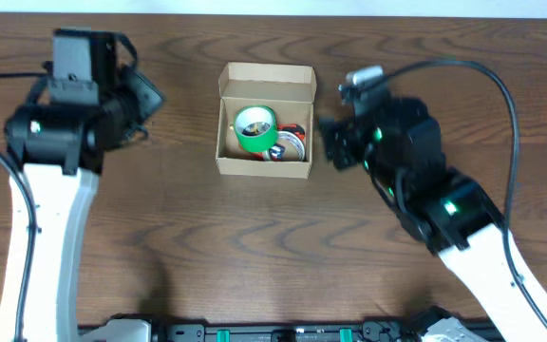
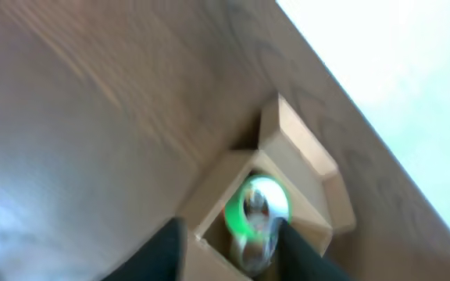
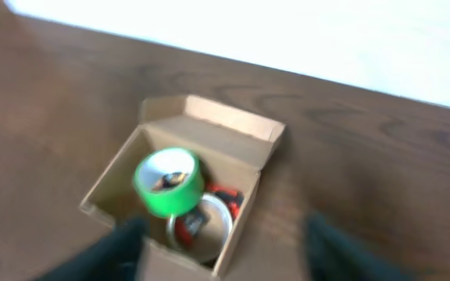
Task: Pack container
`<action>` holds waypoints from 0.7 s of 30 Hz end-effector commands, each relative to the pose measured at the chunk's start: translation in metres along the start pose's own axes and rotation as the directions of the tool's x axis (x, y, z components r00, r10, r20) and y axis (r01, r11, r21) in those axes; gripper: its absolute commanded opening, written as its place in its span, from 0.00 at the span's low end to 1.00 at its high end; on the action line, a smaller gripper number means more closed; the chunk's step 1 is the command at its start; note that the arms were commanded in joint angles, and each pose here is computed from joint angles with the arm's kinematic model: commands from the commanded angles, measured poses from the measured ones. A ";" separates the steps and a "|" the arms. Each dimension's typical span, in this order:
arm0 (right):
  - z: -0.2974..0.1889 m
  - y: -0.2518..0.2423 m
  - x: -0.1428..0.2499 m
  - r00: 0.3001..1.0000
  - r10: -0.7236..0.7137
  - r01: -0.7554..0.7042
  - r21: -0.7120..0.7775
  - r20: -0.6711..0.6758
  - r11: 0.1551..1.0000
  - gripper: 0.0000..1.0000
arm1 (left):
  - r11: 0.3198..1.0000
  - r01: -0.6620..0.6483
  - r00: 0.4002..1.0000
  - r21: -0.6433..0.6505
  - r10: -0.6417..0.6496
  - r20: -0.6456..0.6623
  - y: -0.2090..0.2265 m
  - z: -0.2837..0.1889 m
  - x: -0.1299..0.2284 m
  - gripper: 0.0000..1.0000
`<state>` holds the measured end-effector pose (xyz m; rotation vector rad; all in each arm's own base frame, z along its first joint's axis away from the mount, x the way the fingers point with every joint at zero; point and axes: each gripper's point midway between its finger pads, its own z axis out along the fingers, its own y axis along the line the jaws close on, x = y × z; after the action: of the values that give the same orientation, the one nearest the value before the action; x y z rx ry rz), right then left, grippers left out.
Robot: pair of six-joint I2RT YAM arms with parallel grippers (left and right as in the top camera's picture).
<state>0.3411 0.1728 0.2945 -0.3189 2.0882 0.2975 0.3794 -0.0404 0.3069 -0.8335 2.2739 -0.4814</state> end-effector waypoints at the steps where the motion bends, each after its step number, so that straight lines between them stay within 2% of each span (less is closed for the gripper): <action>1: 0.021 -0.028 -0.004 0.993 0.121 -0.120 0.061 -0.002 0.991 0.35 | 0.999 0.017 1.000 -0.035 -0.016 0.014 0.011 0.027 -0.020 0.17; 2: 0.029 -0.035 -0.004 0.988 0.152 -0.151 0.065 -0.007 0.986 0.27 | 0.999 0.023 1.000 -0.036 -0.023 0.012 0.012 0.036 -0.024 0.06; 3: 0.037 -0.041 -0.002 0.984 0.179 -0.177 0.064 -0.013 0.982 0.17 | 0.999 0.031 1.000 -0.037 -0.031 0.004 0.014 0.047 -0.027 0.05; 5: 0.055 -0.052 0.004 0.971 0.237 -0.234 0.058 -0.037 0.970 0.03 | 0.999 0.044 0.999 -0.030 -0.045 -0.025 0.016 0.069 -0.029 0.05; 6: 0.065 -0.057 0.009 0.962 0.268 -0.266 0.053 -0.055 0.963 0.01 | 0.998 0.055 0.997 -0.020 -0.056 -0.054 0.018 0.085 -0.028 0.05; 12: 0.115 -0.079 0.041 0.883 0.441 -0.444 0.019 -0.161 0.896 0.01 | 0.991 0.127 0.960 0.038 -0.113 -0.257 0.027 0.158 -0.007 0.05; 15: 0.136 -0.090 0.060 0.818 0.534 -0.544 0.016 -0.214 0.839 0.01 | 0.981 0.175 0.921 0.079 -0.135 -0.365 0.030 0.190 0.009 0.05; 21: 0.172 -0.095 0.095 0.717 0.634 -0.652 0.042 -0.288 0.757 0.01 | 0.952 0.282 0.836 0.117 -0.184 -0.516 0.033 0.235 0.039 0.05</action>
<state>0.4605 0.1191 0.1267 0.3044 2.4074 0.6487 0.5039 -0.0488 0.1078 -0.9850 2.5246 -0.9211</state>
